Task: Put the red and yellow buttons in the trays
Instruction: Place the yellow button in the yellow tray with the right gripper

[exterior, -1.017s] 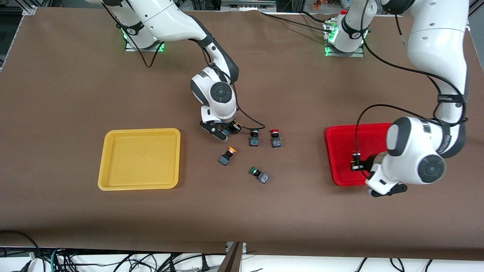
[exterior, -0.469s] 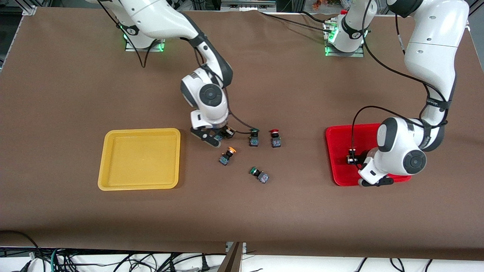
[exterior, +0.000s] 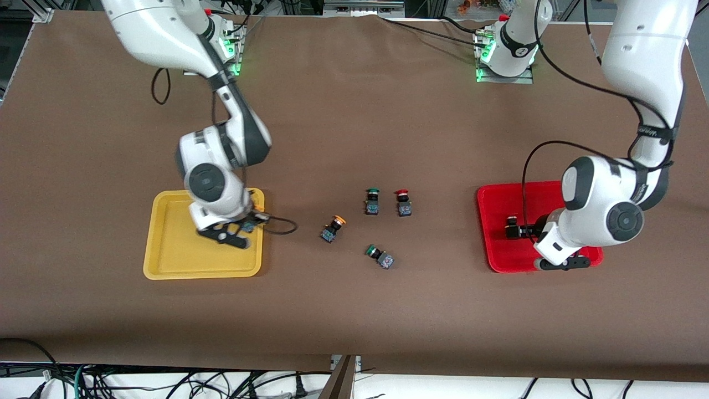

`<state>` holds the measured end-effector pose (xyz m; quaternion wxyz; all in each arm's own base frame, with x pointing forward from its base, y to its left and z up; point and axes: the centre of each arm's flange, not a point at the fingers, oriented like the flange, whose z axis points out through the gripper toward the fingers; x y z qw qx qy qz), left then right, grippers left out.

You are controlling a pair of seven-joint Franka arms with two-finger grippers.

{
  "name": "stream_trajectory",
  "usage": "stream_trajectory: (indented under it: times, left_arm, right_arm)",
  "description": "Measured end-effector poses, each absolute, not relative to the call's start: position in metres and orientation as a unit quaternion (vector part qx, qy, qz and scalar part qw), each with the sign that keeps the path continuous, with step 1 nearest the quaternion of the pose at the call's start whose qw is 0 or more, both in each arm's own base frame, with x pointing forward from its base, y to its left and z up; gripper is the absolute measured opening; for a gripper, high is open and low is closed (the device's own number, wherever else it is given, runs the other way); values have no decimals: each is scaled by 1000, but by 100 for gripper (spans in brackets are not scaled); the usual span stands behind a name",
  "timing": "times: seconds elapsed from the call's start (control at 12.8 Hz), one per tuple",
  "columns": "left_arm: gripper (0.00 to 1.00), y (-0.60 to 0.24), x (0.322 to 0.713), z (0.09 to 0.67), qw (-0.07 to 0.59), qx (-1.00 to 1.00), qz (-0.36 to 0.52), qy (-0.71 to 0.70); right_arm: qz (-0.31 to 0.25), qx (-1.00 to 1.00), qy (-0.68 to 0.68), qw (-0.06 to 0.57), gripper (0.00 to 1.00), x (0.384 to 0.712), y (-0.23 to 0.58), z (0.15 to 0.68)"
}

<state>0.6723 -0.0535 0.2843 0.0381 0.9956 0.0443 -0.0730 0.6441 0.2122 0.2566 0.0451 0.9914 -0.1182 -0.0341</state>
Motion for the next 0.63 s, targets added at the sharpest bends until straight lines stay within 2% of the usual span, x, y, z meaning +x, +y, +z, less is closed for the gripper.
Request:
stream_trajectory:
  times: [0.23,0.63]
  left_arm:
    - [100,-126,661,326,54,992,-62,90]
    - [100,-287,612,313,50,987,-84,128]
  right_arm:
    - [-52,995,-68,43,41,664,120,239]
    - [-45,999,-1,32,41,673,16,200]
